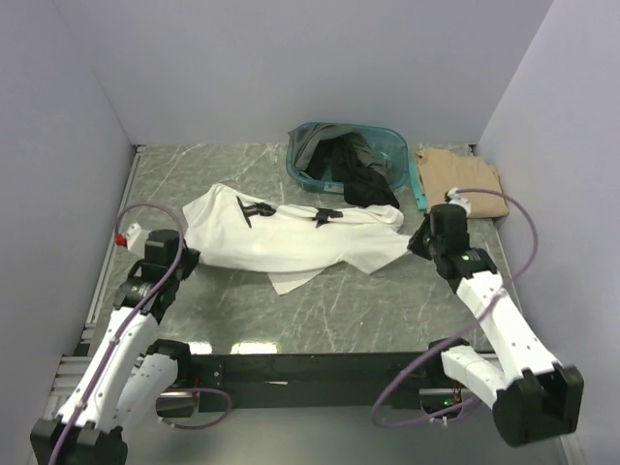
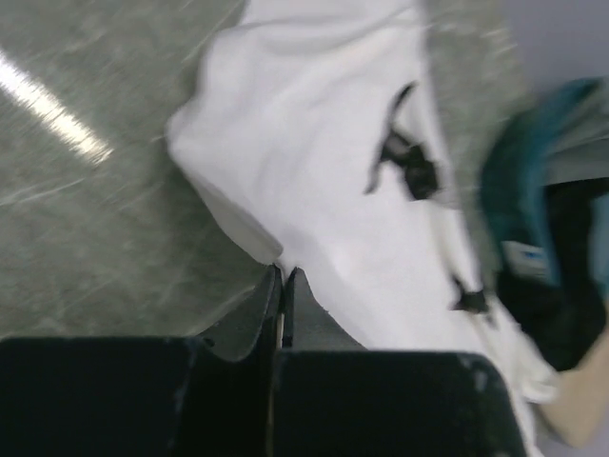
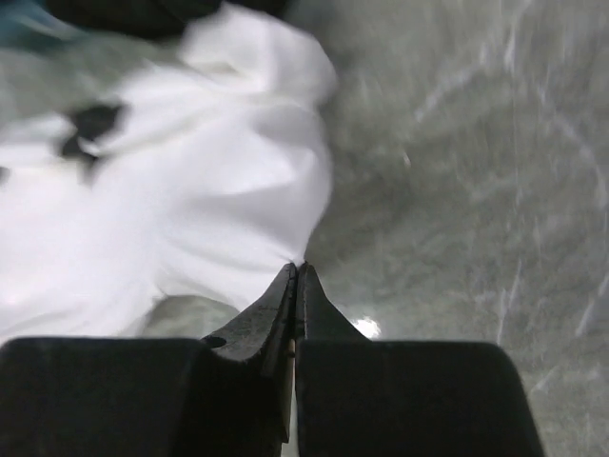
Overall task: Fold and stack the t-shirts
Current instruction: Flatten the tshirt out, then fold the tshirt
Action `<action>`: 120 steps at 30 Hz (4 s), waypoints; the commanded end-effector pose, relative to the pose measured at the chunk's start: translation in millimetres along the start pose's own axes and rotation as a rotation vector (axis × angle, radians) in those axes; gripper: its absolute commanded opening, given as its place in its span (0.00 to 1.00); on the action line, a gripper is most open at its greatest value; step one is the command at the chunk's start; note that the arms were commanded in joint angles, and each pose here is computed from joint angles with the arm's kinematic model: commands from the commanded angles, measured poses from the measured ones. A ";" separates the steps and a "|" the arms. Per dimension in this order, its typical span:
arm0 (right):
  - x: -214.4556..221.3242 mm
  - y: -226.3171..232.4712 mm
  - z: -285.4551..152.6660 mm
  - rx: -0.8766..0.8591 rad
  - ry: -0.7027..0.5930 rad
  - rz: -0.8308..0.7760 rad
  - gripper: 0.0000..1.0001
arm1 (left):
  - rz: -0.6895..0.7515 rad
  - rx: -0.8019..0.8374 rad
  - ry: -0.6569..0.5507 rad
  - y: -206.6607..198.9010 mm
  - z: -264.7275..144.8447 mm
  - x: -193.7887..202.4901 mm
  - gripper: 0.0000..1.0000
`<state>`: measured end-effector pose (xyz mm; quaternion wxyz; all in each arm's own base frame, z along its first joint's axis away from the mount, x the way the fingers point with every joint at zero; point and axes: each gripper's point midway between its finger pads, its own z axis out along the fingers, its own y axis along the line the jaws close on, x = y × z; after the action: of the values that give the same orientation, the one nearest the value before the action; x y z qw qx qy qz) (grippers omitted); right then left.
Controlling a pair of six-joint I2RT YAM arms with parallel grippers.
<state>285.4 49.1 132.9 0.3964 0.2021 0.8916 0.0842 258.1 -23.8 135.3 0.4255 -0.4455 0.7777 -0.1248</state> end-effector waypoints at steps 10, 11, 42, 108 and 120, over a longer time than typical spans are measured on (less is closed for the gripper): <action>-175.1 39.6 -186.6 -0.164 -0.612 0.084 0.00 | -0.164 0.464 -0.367 -117.3 -157.7 -143.7 0.01; -188.1 44.3 -209.1 -0.195 -0.662 0.088 0.00 | -0.168 0.487 -0.384 -121.6 -168.2 -150.6 0.01; -217.1 67.9 -591.5 -0.813 -1.338 -0.127 0.00 | -0.171 1.037 -0.805 -139.0 -479.1 -267.1 0.01; -151.3 111.4 128.6 -0.120 -0.223 -0.112 0.00 | 0.291 -0.066 -0.170 -156.2 254.3 -85.3 0.01; -145.2 105.2 116.2 -0.103 -0.191 -0.093 0.00 | 0.282 -0.046 -0.168 -159.7 245.5 -87.9 0.01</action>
<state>488.9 82.2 160.0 0.4773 0.1363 0.8640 0.0846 558.1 -1.6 91.9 0.4651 -0.3523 0.8122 0.0045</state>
